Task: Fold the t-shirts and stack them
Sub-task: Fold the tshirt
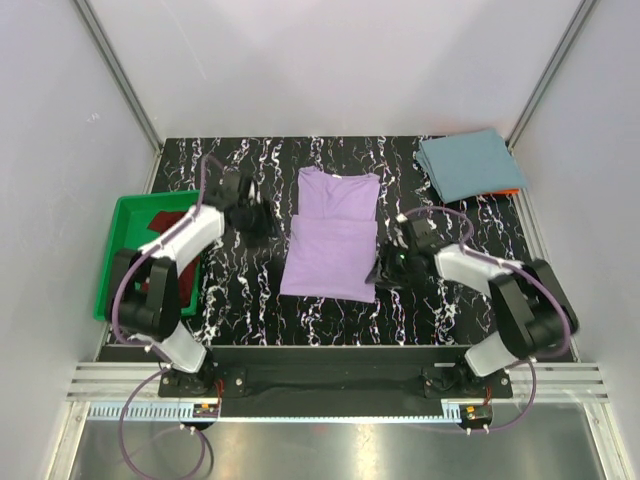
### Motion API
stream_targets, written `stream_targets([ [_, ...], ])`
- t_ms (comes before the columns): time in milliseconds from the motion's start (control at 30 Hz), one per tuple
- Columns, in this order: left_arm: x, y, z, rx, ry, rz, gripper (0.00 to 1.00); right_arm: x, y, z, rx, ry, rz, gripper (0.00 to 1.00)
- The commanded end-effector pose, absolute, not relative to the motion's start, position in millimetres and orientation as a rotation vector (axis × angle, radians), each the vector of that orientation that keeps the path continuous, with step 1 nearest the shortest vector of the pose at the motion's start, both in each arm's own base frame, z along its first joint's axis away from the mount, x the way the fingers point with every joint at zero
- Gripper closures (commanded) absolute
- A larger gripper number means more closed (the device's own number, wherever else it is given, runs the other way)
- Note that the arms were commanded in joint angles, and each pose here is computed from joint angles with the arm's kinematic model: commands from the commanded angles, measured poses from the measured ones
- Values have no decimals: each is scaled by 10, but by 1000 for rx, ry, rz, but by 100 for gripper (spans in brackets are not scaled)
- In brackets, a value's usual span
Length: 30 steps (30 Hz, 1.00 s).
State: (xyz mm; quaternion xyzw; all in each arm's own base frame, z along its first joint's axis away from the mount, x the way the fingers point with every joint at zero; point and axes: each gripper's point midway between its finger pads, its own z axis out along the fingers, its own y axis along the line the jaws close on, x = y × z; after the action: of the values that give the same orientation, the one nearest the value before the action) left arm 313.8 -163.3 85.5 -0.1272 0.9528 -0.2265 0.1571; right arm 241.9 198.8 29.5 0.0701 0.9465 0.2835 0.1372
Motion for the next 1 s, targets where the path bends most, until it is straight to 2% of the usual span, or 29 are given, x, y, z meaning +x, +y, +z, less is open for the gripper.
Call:
stream_targets([
  [0, 4125, -1584, 1228, -252, 2534, -609, 46, 3030, 2116, 418, 80, 2675, 787, 51],
  [67, 4437, -1618, 1247, -239, 2505, -630, 47, 3309, 2202, 429, 64, 2667, 815, 52],
  [100, 4558, -1645, 1001, -246, 2554, -634, 47, 3382, 2209, 432, 47, 2669, 818, 52],
  [133, 4825, -1682, 1195, -233, 2496, -659, 47, 3476, 2208, 443, 46, 2665, 822, 51],
  [200, 5015, -1701, 895, -272, 2543, -670, 47, 3664, 2186, 416, 37, 2696, 758, 49],
  [233, 5178, -1758, 1017, -261, 2504, -711, 46, 3734, 2157, 407, 47, 2705, 742, 47],
  [300, 5304, -1827, 837, -273, 2523, -750, 46, 3898, 2171, 447, 62, 2710, 737, 46],
  [367, 5434, -1921, 925, -231, 2492, -803, 46, 4055, 2177, 567, 81, 2679, 740, 47],
  [533, 5463, -1958, 718, -202, 2555, -822, 44, 4074, 2090, 794, 86, 2705, 669, 51],
  [567, 5467, -1956, 708, -202, 2558, -819, 44, 4101, 2061, 873, 88, 2702, 645, 55],
  [733, 5368, -1845, 493, -290, 2641, -742, 46, 3842, 1901, 754, 121, 2826, 606, 57],
  [867, 5299, -1843, 366, -327, 2674, -745, 52, 3668, 1797, 646, 100, 2880, 585, 54],
  [967, 5296, -1855, 276, -343, 2688, -753, 61, 3600, 1704, 578, 111, 2896, 554, 53],
])
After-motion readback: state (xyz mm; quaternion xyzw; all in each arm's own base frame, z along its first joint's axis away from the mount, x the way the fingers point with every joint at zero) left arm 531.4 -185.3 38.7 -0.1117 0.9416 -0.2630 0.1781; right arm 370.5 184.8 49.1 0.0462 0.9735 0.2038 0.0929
